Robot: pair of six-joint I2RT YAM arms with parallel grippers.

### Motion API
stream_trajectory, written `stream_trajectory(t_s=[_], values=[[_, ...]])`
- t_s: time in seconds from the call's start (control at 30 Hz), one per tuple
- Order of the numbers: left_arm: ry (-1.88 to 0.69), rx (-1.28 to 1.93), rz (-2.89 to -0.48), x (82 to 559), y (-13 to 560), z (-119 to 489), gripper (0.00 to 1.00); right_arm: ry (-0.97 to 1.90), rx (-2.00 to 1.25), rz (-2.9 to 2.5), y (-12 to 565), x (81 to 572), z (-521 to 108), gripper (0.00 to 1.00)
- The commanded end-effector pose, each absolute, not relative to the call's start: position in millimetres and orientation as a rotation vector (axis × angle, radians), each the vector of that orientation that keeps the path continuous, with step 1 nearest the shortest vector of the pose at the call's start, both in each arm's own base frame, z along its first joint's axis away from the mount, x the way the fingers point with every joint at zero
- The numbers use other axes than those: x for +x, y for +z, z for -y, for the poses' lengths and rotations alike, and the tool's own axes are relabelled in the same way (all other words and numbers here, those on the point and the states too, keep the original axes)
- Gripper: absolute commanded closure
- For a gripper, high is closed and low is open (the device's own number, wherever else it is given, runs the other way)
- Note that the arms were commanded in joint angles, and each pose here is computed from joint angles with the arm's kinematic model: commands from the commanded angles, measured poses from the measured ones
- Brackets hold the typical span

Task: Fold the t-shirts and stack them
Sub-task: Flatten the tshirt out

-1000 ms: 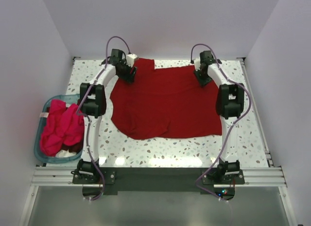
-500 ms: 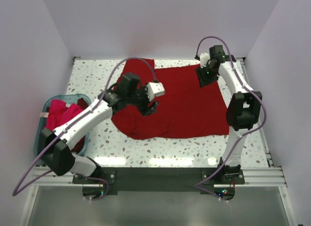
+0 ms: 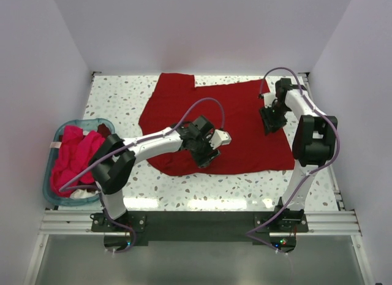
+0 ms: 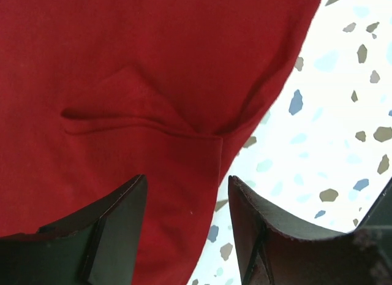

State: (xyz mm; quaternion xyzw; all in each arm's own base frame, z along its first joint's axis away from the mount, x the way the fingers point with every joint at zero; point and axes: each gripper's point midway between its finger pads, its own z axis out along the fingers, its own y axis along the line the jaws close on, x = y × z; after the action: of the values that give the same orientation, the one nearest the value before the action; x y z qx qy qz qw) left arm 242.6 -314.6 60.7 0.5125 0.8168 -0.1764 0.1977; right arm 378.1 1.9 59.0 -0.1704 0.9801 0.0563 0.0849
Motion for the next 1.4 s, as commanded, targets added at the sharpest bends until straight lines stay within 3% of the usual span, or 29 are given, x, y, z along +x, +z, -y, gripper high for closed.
stream_trajectory(t_s=[0.0, 0.4, 0.53, 0.67, 1.03, 1.2, 1.37], values=[[-0.49, 1.372, -2.284, 258.2, 72.7, 332.1, 0.41, 0.142, -0.496, -2.915, 64.9, 375.1, 9.8, 0.58], [-0.455, 1.418, -2.316, 248.2, 58.9, 347.8, 0.35, 0.13, -0.487, -2.927, 64.9, 376.6, 19.3, 0.58], [-0.397, 1.405, -2.321, 253.2, 55.7, 345.8, 0.38, 0.131, -0.48, -2.926, 66.0, 378.2, 20.9, 0.58], [-0.37, 1.39, -2.318, 257.4, 57.3, 345.5, 0.51, 0.135, -0.485, -2.934, 64.2, 377.3, 20.3, 0.57], [-0.424, 1.378, -2.252, 257.5, 80.3, 345.8, 1.0, 0.135, -0.485, -2.936, 62.9, 375.1, 21.4, 0.57], [-0.497, 1.453, -2.162, 244.7, 104.3, 332.9, 1.0, 0.124, -0.497, -2.94, 60.8, 373.2, 24.2, 0.57], [-0.651, 1.755, -1.985, 188.2, 131.0, 296.9, 1.0, 0.109, -0.516, -2.94, 60.9, 370.5, 27.4, 0.57]])
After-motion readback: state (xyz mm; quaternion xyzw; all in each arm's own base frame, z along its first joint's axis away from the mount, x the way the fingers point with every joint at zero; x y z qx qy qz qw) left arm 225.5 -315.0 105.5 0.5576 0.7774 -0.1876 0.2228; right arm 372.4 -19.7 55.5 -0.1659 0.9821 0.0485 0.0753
